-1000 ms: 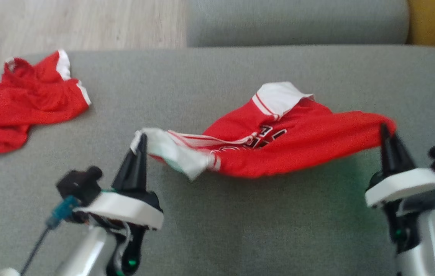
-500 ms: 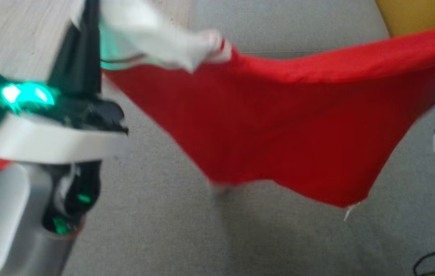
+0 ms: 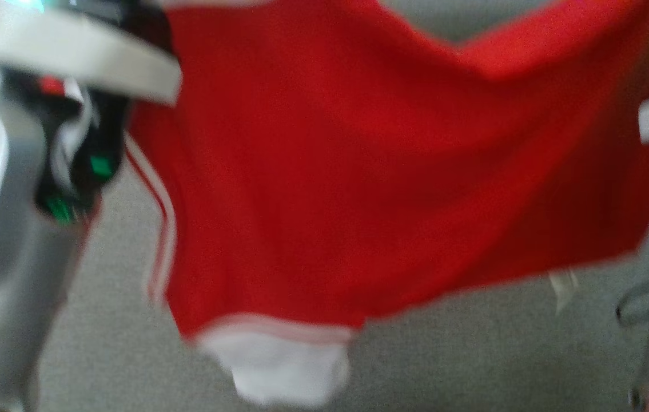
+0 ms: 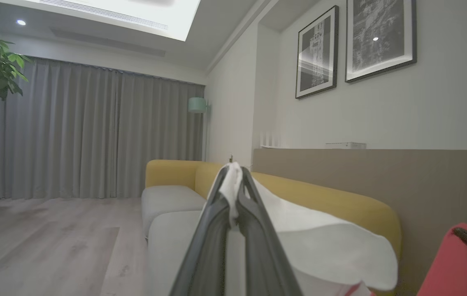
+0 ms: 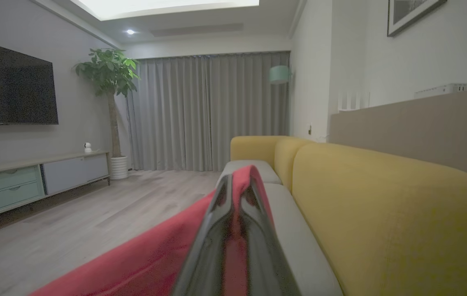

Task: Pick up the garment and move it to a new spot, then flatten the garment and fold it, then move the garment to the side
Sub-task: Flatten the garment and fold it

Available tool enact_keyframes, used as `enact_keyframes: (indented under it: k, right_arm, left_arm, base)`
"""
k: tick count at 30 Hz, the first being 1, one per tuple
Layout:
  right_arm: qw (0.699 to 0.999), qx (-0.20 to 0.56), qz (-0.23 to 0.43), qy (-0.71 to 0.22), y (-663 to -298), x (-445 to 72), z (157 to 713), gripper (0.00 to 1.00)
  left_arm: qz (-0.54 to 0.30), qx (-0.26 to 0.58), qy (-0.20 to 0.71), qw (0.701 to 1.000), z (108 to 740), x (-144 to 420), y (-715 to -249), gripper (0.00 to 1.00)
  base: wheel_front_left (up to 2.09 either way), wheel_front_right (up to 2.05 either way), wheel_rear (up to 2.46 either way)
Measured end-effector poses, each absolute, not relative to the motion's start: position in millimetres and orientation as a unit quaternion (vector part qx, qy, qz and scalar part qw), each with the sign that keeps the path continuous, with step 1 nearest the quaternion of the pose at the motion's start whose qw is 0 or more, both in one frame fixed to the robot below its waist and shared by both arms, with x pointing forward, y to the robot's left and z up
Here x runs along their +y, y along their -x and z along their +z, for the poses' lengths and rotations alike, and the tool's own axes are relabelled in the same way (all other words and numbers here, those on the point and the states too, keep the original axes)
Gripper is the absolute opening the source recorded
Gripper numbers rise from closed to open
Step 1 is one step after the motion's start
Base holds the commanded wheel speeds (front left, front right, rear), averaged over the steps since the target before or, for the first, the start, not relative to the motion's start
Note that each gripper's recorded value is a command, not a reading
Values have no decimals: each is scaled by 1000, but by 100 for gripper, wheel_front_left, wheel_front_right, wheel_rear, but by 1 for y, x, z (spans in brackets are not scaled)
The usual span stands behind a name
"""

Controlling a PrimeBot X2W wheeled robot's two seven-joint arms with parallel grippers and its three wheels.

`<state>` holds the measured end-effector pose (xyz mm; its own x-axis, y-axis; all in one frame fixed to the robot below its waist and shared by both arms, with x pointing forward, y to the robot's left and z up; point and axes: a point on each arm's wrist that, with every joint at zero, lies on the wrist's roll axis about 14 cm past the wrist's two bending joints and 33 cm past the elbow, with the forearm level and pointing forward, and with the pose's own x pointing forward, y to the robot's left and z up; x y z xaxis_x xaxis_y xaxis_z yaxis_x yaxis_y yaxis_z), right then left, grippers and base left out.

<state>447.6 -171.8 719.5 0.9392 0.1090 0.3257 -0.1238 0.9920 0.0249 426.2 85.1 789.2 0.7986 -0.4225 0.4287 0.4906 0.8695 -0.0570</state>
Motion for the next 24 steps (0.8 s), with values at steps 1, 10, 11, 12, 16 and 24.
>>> enact_keyframes:
  k: [1, 10, 11, 12, 16, 24]
  right_arm:
    - [986, -155, 60, -18, -461, -171, 716, 0]
    - [982, -159, 63, 76, -599, -149, 729, 0]
    - [981, -164, 60, 83, -609, -148, 733, 0]
    - [980, -168, 55, 93, -620, -149, 736, 0]
    - [979, -161, 42, 115, -652, -153, 722, 0]
    - [992, -78, 54, 86, -700, -144, 610, 0]
  left_arm:
    - [-235, -198, 78, 948, 786, 87, -440, 0]
    - [-151, -206, 18, 967, 783, 112, -577, 0]
    - [-144, -218, 14, 965, 786, 114, -585, 0]
    - [-138, -228, 9, 964, 789, 116, -593, 0]
    - [-123, -247, -1, 961, 787, 120, -620, 0]
    - [-141, -205, 47, 967, 702, 111, -660, 0]
  base:
    - [0, 0, 0]
    - [0, 0, 0]
    - [0, 0, 0]
    - [0, 0, 0]
    - [0, 0, 0]
    - [0, 0, 0]
